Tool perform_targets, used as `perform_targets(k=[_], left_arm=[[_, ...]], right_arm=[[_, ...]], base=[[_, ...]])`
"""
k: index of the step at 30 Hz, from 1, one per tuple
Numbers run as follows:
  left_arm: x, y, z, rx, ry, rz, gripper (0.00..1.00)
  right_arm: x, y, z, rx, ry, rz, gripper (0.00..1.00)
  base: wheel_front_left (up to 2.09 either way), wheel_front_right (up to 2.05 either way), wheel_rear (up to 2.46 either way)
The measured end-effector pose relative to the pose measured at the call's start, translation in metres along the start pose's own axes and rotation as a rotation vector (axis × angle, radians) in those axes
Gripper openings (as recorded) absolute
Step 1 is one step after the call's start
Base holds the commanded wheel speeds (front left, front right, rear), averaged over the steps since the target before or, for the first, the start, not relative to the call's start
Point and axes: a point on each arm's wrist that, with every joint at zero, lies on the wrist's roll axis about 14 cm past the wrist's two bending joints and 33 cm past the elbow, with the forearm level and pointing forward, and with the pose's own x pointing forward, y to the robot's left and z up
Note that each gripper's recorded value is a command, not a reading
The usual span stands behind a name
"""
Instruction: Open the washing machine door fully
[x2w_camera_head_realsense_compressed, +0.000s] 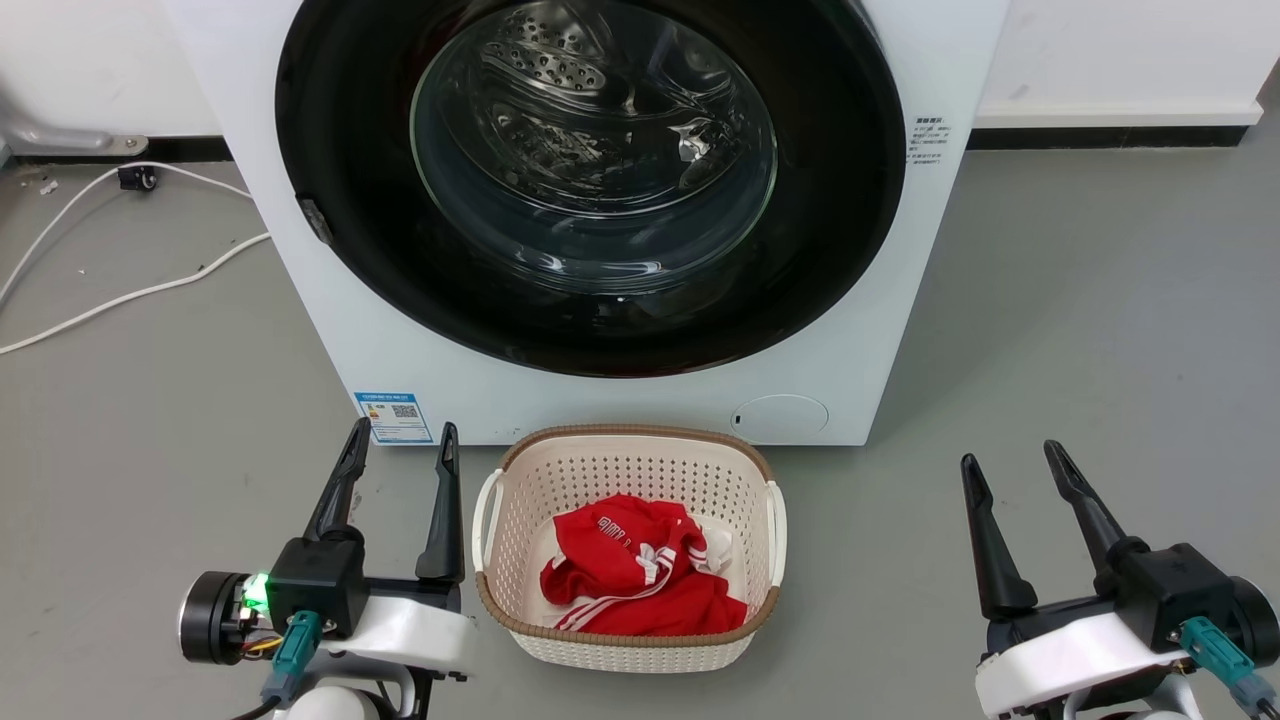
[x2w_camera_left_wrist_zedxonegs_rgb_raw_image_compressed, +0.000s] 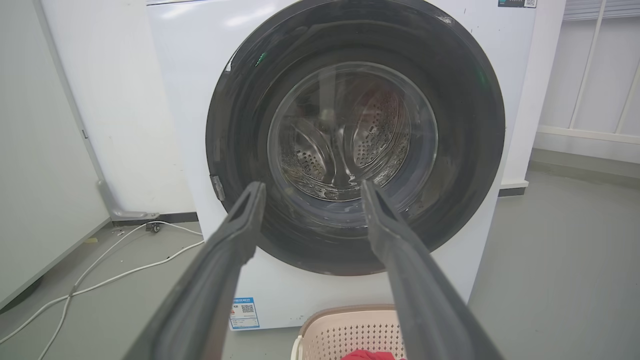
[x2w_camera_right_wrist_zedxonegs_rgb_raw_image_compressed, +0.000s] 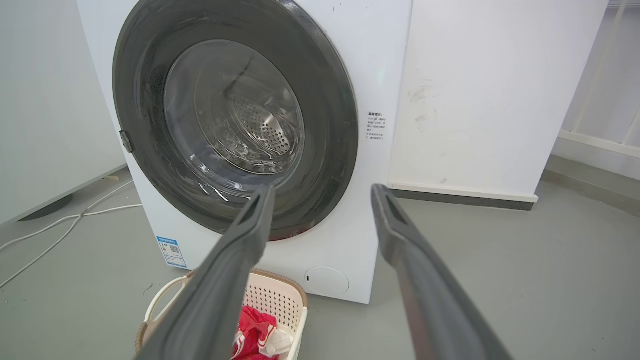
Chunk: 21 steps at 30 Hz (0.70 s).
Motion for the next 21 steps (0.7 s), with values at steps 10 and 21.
perform_targets(k=[10, 21], left_arm=[[0.0003, 0.0024, -0.0012, -0.015, 0.003, 0.009, 1.00], [0.0005, 0.0024, -0.0049, -0.025, 0.012, 0.013, 1.00]], right_arm=[[-0.0001, -0.0001, -0.0025, 0.003, 0.007, -0.001, 1.00], [0.0005, -0.0010, -0.0063, 0.014, 0.016, -0.004, 0.05]], base=[[0.00, 0.00, 0.00], [0.00, 0.00, 0.00]])
